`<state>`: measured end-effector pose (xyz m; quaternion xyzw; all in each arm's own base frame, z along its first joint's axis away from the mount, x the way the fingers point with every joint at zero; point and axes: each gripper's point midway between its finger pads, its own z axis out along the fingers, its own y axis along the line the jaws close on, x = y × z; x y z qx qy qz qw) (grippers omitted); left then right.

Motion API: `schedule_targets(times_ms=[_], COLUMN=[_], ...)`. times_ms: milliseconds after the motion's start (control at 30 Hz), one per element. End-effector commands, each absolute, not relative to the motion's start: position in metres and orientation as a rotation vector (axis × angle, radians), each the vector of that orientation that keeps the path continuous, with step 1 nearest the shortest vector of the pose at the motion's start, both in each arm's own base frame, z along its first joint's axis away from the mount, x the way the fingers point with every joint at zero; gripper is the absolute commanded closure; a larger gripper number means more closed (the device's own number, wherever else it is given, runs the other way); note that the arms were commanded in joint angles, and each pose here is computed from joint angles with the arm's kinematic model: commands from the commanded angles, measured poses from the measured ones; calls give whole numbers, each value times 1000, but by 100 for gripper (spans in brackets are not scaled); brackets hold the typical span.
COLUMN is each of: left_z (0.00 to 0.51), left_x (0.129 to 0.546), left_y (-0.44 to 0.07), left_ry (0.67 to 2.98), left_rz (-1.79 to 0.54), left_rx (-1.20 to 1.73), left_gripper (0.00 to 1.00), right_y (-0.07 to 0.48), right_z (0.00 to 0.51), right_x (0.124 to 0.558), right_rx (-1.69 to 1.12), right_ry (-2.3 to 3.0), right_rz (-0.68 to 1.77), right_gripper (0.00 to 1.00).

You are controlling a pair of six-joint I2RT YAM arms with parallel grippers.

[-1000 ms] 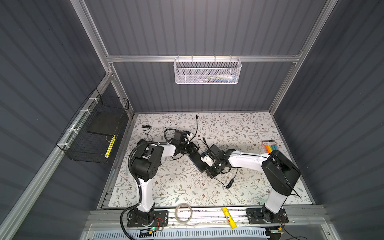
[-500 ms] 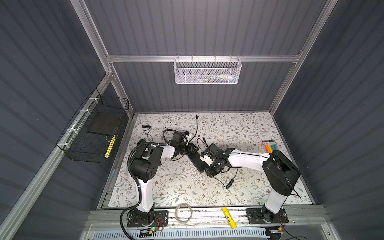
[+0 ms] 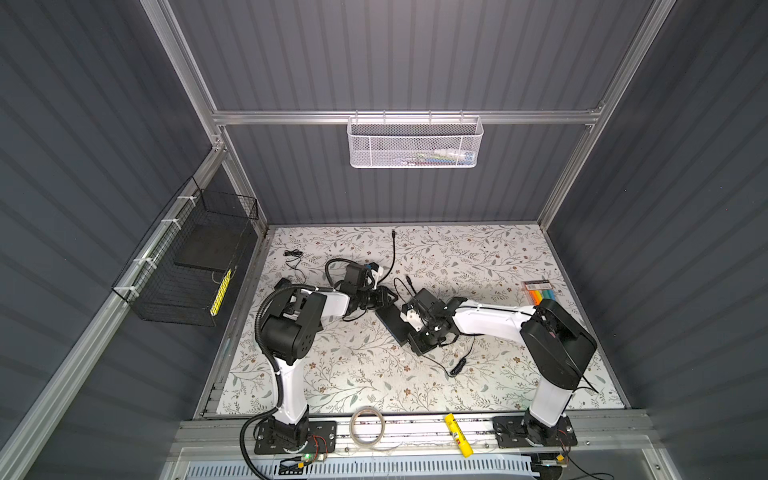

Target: Insert the plug into the switch port

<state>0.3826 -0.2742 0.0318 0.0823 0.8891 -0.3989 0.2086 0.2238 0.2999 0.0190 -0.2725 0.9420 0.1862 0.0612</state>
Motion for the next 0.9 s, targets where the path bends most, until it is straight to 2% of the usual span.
schedule_targets(times_ms=[0, 233, 667, 867], left_z=[-26, -17, -32, -35], left_x=[326, 321, 311, 307], left_y=[-251, -251, -244, -240], left_ry=[2769, 2735, 2771, 2782], left_rz=[-1043, -1118, -1093, -1078], left_rx=[154, 175, 114, 108], left_gripper=[62, 60, 65, 65], right_y=[322, 316, 330, 332], right_z=[39, 43, 61, 45], right_x=[258, 265, 278, 279], right_rx=[-775, -845, -906, -902], right_ry=[2692, 2662, 2608, 2640], right_rz=[588, 548, 593, 592], right_gripper=[100, 100, 100, 100])
